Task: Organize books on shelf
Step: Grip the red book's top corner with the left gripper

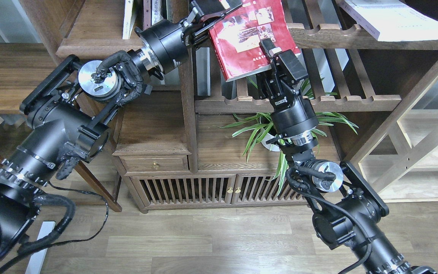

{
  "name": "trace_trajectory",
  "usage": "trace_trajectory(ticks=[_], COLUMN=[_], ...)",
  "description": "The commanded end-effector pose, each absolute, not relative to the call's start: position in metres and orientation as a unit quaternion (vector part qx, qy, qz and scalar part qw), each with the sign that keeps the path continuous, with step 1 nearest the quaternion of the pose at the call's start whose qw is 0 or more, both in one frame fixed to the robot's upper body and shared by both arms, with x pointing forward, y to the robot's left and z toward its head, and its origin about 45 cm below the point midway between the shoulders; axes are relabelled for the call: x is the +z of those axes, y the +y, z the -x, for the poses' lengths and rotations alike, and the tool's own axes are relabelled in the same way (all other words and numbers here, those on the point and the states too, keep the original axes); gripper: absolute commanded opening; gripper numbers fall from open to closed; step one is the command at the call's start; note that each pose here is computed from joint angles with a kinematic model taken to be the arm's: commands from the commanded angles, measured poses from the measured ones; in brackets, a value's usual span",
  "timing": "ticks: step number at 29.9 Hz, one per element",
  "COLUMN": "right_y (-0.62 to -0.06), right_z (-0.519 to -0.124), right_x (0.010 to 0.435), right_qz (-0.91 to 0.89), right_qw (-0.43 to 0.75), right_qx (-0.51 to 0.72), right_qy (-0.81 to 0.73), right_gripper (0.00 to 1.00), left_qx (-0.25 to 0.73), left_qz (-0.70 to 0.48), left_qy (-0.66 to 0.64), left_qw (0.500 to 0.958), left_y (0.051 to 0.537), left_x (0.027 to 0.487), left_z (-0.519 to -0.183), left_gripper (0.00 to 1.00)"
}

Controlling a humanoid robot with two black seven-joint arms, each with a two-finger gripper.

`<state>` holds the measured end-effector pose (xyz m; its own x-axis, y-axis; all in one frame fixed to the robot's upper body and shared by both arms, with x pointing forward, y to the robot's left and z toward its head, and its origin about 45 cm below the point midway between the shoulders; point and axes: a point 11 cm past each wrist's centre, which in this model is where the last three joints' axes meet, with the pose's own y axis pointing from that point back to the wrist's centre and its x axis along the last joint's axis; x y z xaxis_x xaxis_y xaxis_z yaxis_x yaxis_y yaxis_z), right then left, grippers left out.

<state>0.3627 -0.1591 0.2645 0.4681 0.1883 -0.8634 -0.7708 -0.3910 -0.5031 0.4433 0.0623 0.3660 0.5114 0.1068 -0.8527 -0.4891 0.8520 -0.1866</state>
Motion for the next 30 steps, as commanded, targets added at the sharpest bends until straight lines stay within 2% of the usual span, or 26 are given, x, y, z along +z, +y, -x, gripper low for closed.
trace_trajectory(ticks=[1, 6, 17, 24, 30], right_y=[-0.159, -0.162, -0.168, -0.169, -0.174], right_z=[-0.363, -0.364, -0.366, -0.366, -0.368], right_x=[0.264, 0.266, 0.268, 0.268, 0.268], right_qz=[0.689, 0.687, 0.685, 0.685, 0.682], right_qw=[0.510, 0.513, 0.520, 0.521, 0.526], right_qx=[0.470, 0.467, 0.461, 0.461, 0.457], right_qy=[0.212, 0.214, 0.217, 0.218, 0.222], right_gripper=[0.05, 0.09, 0.43, 0.46, 0.54], left_qx=[0.172, 0.168, 0.169, 0.169, 0.167], left_qz=[0.209, 0.211, 0.208, 0.199, 0.196], left_qy=[0.464, 0.461, 0.460, 0.461, 0.460], left_qw=[0.844, 0.845, 0.847, 0.848, 0.850], left_y=[0.062, 0.062, 0.062, 0.059, 0.057], left_x=[0.366, 0.365, 0.364, 0.360, 0.359], left_z=[-0.442, -0.441, -0.441, -0.439, -0.437], left_gripper=[0.05, 0.03, 0.02, 0.02, 0.02])
